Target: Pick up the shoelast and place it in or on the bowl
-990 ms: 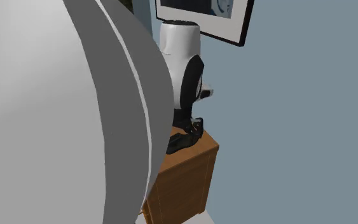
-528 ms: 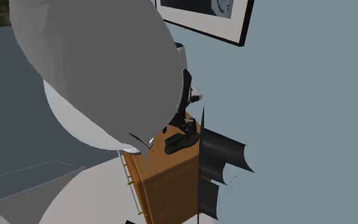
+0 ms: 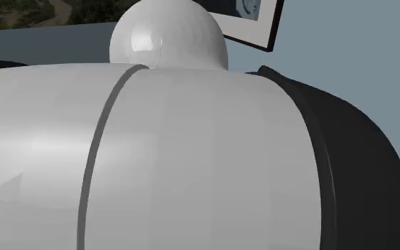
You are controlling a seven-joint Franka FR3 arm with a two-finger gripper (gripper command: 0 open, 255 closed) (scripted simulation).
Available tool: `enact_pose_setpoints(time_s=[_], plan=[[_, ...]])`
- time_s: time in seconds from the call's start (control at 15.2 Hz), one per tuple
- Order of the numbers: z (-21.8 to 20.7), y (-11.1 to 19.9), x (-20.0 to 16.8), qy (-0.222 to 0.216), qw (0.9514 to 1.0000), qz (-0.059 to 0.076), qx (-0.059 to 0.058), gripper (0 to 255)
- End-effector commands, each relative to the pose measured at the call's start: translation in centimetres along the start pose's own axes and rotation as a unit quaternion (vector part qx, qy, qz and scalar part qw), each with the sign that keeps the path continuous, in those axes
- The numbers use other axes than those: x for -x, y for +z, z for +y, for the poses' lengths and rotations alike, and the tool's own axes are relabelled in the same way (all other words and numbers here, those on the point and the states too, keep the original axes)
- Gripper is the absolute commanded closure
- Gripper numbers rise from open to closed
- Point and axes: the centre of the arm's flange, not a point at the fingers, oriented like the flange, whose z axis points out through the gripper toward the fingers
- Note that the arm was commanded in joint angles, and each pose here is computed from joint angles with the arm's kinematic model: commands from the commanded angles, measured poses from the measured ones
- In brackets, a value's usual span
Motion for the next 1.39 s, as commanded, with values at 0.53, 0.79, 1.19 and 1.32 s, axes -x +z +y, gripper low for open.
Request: enact_pose_setpoints(time_s=[0.53, 0.79, 1.19, 1.32], plan=[[-4.0, 8.0, -6.5, 0.030, 0.9988, 0.026, 0.027, 0], [-3.9, 10.1, -6.6, 0.030, 0.9988, 0.026, 0.027, 0], [-3.8, 11.4, -6.7, 0.030, 0.9988, 0.026, 0.027, 0], [-3.8, 11.4, -6.7, 0.030, 0.9988, 0.026, 0.027, 0]])
